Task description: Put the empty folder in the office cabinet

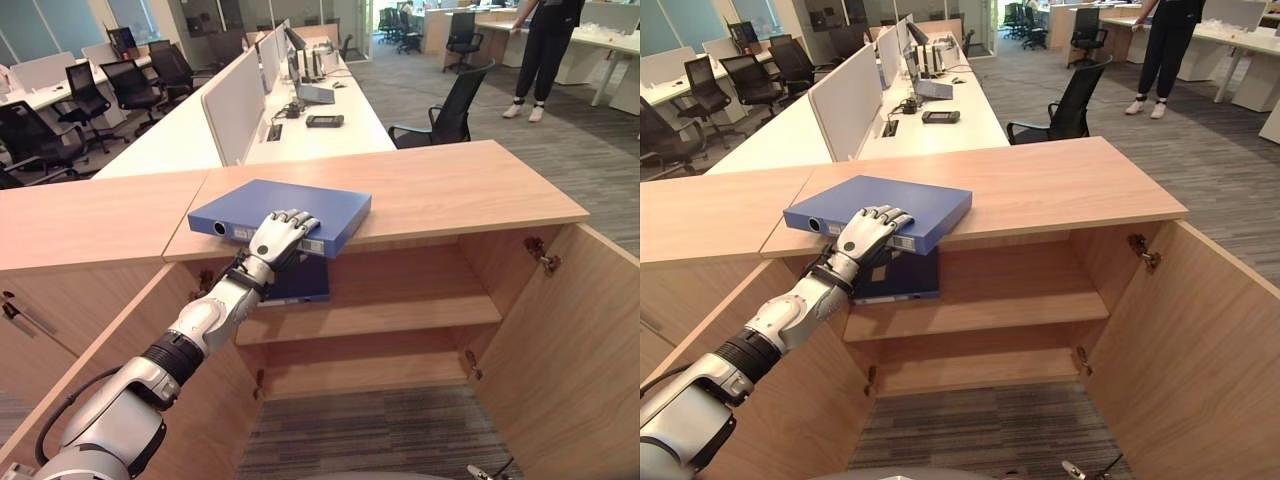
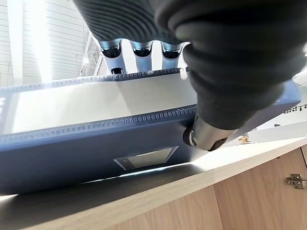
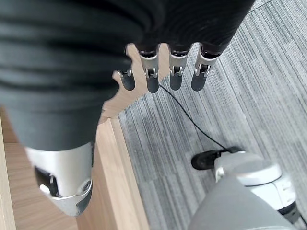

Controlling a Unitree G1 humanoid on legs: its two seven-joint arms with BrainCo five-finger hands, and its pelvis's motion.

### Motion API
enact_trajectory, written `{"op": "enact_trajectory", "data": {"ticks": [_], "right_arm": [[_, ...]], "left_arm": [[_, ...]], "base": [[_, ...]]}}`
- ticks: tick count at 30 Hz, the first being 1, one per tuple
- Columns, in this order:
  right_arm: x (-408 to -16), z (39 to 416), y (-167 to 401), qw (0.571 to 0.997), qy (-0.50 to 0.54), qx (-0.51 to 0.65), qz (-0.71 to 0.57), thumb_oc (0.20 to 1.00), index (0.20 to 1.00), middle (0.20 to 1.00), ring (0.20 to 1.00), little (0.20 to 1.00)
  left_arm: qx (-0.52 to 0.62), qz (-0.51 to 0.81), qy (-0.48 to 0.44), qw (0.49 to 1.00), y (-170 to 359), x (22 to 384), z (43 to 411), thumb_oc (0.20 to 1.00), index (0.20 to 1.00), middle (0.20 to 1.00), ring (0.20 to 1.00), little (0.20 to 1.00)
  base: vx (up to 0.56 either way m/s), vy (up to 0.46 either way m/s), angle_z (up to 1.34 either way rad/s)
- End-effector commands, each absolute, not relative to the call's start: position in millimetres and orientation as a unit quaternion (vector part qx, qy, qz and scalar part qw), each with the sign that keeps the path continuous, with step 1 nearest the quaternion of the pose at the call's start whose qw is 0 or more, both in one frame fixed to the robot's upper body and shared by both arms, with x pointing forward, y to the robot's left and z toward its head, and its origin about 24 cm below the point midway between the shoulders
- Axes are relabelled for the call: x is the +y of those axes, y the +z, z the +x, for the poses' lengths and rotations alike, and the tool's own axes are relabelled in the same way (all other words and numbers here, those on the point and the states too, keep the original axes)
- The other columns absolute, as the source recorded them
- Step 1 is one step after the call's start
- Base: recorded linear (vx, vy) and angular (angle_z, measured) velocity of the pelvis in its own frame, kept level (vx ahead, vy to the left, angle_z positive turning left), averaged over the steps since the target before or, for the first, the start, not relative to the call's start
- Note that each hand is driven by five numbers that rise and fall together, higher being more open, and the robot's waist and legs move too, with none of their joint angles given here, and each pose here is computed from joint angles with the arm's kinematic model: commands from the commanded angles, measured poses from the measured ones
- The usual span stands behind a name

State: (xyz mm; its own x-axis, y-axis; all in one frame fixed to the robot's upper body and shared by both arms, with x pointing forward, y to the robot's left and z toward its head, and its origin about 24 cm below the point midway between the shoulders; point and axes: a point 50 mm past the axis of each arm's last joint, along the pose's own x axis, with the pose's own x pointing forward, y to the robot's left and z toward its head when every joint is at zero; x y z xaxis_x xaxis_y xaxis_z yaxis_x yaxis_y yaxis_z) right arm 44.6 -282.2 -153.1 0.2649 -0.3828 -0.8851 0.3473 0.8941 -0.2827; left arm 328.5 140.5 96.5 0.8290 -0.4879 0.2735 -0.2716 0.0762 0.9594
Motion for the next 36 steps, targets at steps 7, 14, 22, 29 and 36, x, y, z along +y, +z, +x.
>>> {"op": "enact_trajectory", "data": {"ticks": [7, 14, 22, 29, 36], "right_arm": [[-282.8, 64.6, -151.5, 0.802, -0.263, 0.536, 0.017, 1.000, 1.000, 1.000, 1.000, 1.000], [-279.8, 73.6, -150.9, 0.810, -0.259, 0.526, 0.023, 1.000, 1.000, 1.000, 1.000, 1.000], [-271.8, 80.2, -152.6, 0.813, -0.253, 0.523, 0.034, 1.000, 1.000, 1.000, 1.000, 1.000], [-266.6, 83.6, -153.7, 0.816, -0.249, 0.520, 0.041, 1.000, 1.000, 1.000, 1.000, 1.000], [-261.9, 90.9, -153.4, 0.822, -0.244, 0.512, 0.044, 1.000, 1.000, 1.000, 1.000, 1.000]], "left_arm": [[-0.300, 0.676, -0.006, 0.673, 150.4, 155.6, 355.7, 0.200, 0.200, 0.200, 0.200, 0.200], [-0.349, 0.658, 0.024, 0.667, 183.2, 156.0, 353.2, 0.200, 0.200, 0.200, 0.200, 0.200], [-0.430, 0.619, 0.062, 0.654, 229.0, 152.6, 340.5, 0.200, 0.200, 0.200, 0.200, 0.200], [-0.491, 0.581, 0.080, 0.645, 255.5, 146.7, 325.0, 0.200, 0.200, 0.200, 0.200, 0.200], [-0.544, 0.526, 0.106, 0.645, 278.5, 145.1, 306.6, 0.200, 0.200, 0.200, 0.200, 0.200]], "base": [[-0.04, -0.003, 0.00], [-0.04, -0.008, 0.00], [-0.02, -0.011, 0.02], [-0.01, -0.010, 0.12], [0.01, 0.000, 0.09]]}}
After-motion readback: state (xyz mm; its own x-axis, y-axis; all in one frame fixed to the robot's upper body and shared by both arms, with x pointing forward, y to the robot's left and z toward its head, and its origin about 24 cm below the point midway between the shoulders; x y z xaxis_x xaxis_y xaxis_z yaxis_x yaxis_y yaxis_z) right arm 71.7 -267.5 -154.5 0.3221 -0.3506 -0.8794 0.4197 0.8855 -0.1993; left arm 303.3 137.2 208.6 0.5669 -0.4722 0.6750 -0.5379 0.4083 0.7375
